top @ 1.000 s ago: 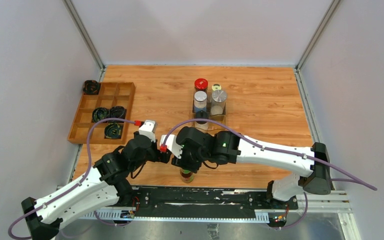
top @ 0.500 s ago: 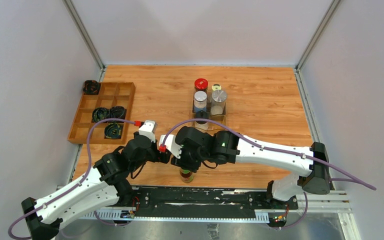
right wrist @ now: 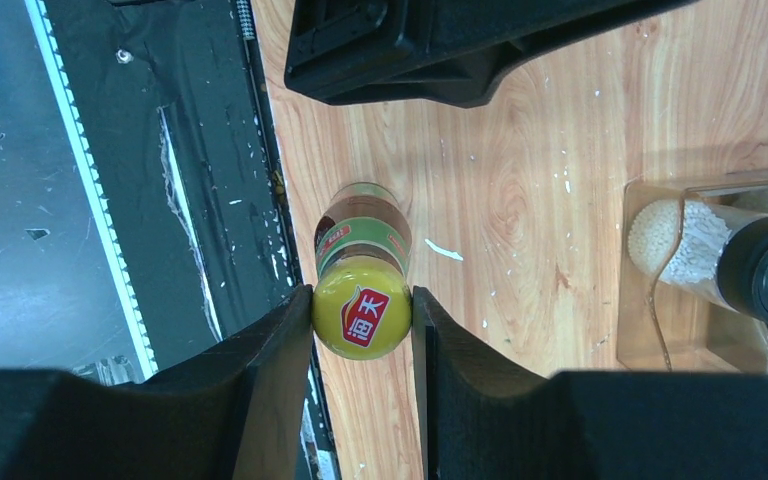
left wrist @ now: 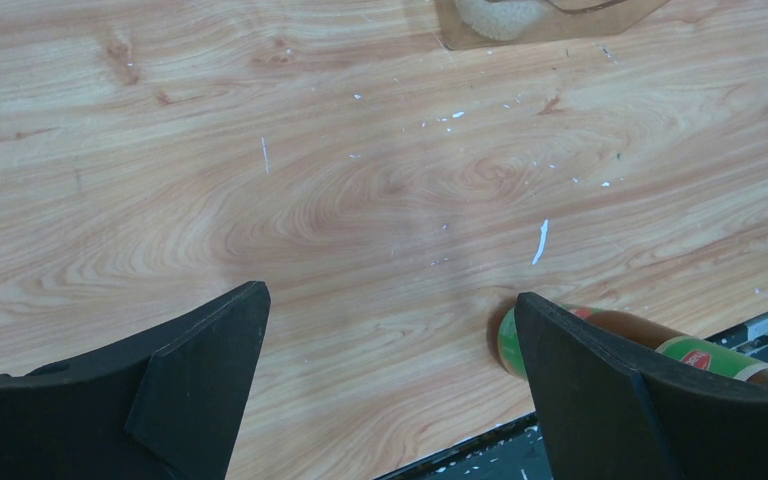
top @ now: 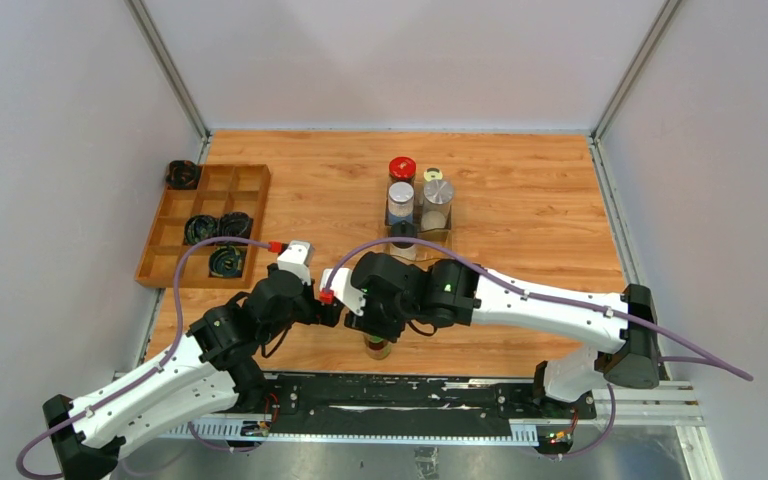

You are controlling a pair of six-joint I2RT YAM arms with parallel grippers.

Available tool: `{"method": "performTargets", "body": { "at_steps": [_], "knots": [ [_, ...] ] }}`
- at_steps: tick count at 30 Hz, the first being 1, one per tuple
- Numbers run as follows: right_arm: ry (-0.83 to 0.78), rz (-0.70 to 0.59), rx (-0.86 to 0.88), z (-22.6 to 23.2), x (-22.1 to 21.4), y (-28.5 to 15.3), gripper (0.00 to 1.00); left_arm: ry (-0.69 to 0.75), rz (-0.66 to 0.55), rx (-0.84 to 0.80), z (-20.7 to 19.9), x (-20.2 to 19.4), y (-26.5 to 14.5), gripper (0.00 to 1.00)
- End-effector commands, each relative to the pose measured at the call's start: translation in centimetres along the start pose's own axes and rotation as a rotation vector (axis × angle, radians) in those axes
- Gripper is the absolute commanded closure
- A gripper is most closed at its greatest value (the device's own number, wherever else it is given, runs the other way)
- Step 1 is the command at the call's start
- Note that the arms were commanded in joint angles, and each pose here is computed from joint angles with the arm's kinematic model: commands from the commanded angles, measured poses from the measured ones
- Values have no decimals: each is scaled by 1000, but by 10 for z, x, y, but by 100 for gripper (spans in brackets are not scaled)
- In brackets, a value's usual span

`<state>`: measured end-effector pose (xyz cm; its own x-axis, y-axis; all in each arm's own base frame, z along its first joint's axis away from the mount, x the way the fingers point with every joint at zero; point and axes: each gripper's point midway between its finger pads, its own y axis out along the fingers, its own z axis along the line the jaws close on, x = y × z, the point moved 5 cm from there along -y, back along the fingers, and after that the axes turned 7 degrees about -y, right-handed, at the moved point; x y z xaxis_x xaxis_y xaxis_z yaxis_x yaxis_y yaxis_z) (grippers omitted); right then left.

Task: Organize the condiment bottles
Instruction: Pick up the bottle from the center of the board.

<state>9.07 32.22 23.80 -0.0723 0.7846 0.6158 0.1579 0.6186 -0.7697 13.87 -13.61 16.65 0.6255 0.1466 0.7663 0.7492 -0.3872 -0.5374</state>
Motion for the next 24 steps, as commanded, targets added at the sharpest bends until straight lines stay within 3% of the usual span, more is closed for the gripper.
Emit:
{"method": "performTargets", "body": {
  "at_steps": [1,24],
  "knots": [
    [-26,-81,-59,-12,22,-25,69,-7,6,8,2,-3,1,0],
    [-8,-89,-146,-39,21,-49,69,-9,8,8,3,-4,1,0]
  ]
}}
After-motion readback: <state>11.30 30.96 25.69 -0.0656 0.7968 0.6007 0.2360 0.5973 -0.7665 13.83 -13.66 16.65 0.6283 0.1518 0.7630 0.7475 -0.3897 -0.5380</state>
